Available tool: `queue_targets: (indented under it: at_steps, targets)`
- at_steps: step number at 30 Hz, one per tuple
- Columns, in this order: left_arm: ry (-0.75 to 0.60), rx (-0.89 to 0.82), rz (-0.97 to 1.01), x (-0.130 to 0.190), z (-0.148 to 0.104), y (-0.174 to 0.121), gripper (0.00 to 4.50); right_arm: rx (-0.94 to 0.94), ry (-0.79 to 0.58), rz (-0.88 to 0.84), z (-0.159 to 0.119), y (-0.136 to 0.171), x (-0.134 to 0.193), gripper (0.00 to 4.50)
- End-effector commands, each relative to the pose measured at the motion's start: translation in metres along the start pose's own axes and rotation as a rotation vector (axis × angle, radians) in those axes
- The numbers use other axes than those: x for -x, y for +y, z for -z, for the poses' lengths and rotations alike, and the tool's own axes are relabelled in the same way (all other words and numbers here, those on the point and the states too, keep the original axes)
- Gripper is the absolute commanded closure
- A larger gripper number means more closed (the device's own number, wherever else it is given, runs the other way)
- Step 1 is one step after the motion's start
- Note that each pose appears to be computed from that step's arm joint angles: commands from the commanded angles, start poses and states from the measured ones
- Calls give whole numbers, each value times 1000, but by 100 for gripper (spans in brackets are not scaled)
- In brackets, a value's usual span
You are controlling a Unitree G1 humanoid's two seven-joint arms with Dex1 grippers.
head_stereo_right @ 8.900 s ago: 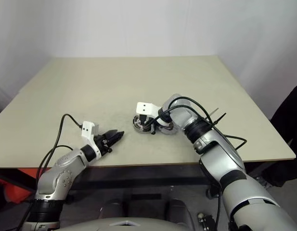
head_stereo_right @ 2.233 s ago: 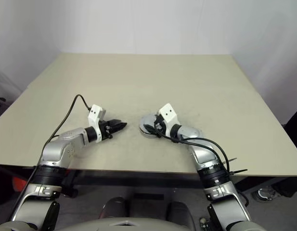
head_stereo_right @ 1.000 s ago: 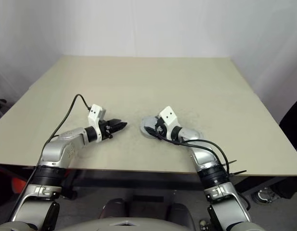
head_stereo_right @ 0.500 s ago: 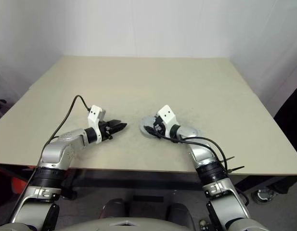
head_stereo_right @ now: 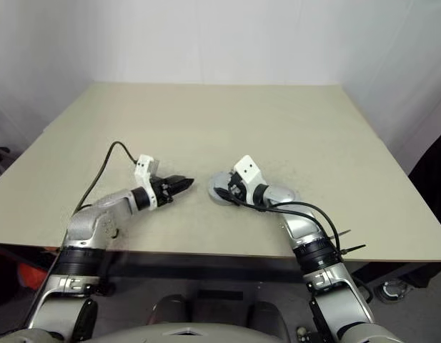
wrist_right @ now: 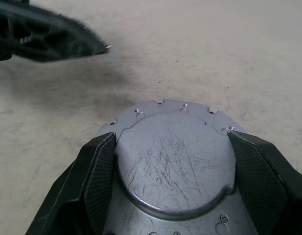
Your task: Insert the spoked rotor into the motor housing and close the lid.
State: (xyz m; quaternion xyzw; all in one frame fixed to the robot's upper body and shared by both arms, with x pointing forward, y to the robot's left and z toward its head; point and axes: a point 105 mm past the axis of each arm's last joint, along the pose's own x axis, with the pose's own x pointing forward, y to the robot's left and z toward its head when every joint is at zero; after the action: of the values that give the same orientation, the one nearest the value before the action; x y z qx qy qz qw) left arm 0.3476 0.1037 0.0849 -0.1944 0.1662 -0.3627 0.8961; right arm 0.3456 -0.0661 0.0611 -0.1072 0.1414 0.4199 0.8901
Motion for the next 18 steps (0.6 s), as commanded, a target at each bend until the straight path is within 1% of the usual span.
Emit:
queue_targets:
  at_steps: [1, 4, 6, 10, 14, 18]
  targets:
    - [-52, 36, 49, -8, -18, -11, 286, -27, 140, 33, 35, -5, 4, 135]
    - [-23, 46, 86, -16, -13, -19, 391, -25, 140, 36, 35, -4, 4, 135]
    - [-16, 75, 107, -21, -12, -22, 448, -24, 139, 44, 35, -5, 4, 135]
    - [39, 107, 106, -27, -2, -22, 448, -25, 135, 53, 35, -6, 5, 135]
    - [145, 168, 106, -29, 21, -20, 448, -24, 129, 56, 33, -6, 4, 135]
    - [227, 148, 14, -25, 42, -5, 448, -31, 117, 67, 29, -8, 5, 135]
